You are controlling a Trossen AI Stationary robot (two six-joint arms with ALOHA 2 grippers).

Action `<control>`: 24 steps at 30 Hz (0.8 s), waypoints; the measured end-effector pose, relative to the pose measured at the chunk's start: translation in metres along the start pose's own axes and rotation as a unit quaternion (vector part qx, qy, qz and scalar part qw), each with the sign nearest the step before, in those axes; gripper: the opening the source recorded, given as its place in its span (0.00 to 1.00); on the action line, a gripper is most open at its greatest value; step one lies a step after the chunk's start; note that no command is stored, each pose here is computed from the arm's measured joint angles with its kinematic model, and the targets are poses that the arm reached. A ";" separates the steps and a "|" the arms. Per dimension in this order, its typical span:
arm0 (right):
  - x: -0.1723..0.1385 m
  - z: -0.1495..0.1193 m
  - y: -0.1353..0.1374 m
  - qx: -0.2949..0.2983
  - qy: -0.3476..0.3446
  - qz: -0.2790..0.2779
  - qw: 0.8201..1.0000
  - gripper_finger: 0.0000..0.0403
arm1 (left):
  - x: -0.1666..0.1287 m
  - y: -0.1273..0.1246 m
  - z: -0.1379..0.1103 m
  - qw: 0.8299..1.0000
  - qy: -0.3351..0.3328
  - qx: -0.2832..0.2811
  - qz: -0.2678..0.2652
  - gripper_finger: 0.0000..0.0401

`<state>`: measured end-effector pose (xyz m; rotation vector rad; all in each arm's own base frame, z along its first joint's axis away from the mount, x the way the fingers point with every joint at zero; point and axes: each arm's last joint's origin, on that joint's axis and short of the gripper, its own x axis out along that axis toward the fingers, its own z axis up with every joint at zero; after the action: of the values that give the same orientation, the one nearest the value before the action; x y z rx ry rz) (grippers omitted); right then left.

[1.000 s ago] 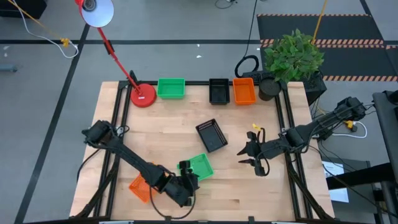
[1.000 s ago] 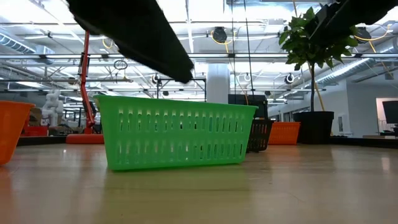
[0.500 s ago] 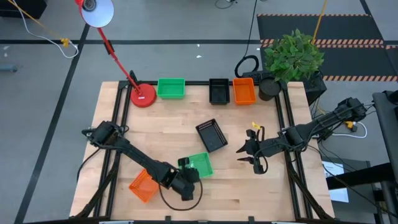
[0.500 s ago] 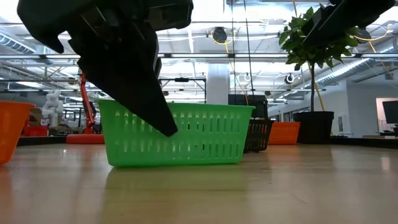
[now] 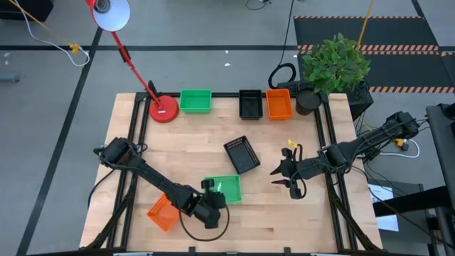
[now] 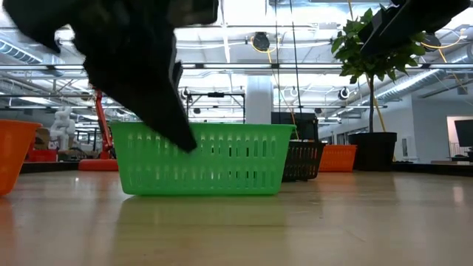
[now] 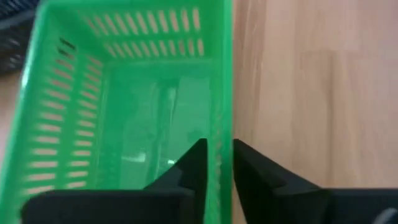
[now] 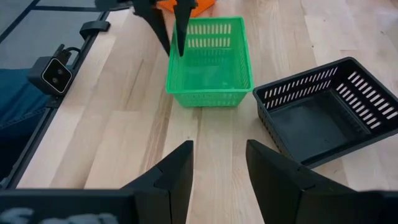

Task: Stack baskets by color
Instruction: Stack the bottom green bin on the top green bin

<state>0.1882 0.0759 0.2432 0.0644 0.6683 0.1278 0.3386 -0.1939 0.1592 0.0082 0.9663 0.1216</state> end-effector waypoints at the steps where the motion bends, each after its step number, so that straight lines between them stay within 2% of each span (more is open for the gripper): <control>1: 0.000 0.000 0.000 0.000 0.000 0.000 1.000 0.35 | -0.001 -0.001 0.002 1.000 -0.007 -0.001 0.001 0.22; 5: 0.000 0.000 0.000 0.000 0.000 0.000 1.000 0.35 | -0.003 -0.002 0.005 1.000 -0.016 -0.002 0.005 0.31; 8: 0.000 0.000 0.000 0.000 0.000 0.000 1.000 0.35 | -0.003 -0.002 0.007 1.000 -0.019 -0.002 0.006 0.32; 12: 0.000 0.000 0.000 0.000 0.000 0.000 1.000 0.35 | -0.003 -0.001 0.006 1.000 -0.018 0.005 0.009 0.26; 19: 0.000 -0.001 0.000 -0.001 0.006 -0.001 1.000 0.35 | -0.003 0.001 0.006 1.000 -0.013 0.011 0.013 0.04; 24: 0.000 -0.002 -0.001 -0.002 0.011 -0.003 1.000 0.35 | -0.009 0.002 0.003 1.000 0.001 0.017 0.019 0.05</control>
<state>0.1869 0.0754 0.2415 0.0569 0.6894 0.1247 0.3358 -0.1929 0.1690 0.0578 0.9714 0.1398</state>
